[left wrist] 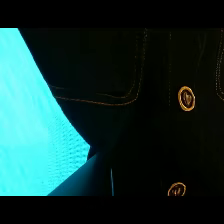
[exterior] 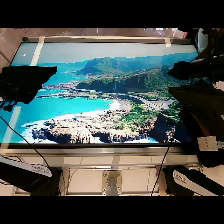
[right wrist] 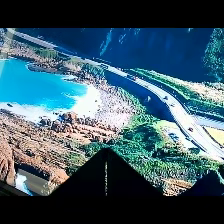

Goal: Fold the clothes and pants, and hang the long-sleeved shirts on hangers.

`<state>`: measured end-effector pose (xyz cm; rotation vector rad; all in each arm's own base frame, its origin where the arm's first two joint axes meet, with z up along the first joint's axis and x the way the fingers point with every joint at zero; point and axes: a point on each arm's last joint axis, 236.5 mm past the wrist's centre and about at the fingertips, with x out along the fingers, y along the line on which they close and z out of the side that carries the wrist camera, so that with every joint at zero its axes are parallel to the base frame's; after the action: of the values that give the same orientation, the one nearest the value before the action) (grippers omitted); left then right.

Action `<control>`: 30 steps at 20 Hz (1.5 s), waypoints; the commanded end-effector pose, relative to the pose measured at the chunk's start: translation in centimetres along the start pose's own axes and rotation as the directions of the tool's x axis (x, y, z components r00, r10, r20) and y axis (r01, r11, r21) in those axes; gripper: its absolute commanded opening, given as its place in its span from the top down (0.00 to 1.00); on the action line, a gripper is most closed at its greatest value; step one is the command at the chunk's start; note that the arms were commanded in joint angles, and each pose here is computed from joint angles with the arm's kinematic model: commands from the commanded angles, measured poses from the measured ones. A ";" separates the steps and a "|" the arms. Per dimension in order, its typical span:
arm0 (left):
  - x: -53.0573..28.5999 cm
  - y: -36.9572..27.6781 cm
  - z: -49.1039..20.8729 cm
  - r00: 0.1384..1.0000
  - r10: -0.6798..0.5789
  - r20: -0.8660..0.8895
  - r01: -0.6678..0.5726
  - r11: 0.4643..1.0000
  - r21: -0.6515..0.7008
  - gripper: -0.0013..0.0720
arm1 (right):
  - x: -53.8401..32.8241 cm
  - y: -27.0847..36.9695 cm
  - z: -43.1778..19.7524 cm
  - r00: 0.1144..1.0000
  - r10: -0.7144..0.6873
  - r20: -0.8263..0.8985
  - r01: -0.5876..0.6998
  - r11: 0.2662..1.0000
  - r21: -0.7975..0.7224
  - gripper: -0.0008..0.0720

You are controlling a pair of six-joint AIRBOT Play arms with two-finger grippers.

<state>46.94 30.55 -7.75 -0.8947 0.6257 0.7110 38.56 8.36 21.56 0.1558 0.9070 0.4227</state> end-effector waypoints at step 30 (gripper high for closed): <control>-32.3 -12.0 -20.2 0.945 -0.142 -0.295 0.317 0.618 0.720 0.09 | 1.0 0.3 -2.9 0.984 0.052 -0.170 -0.073 0.990 -0.117 0.48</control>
<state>34.20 -9.61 10.09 -0.3252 0.9418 -0.1856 36.15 6.56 19.66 -0.0471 1.0421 0.4617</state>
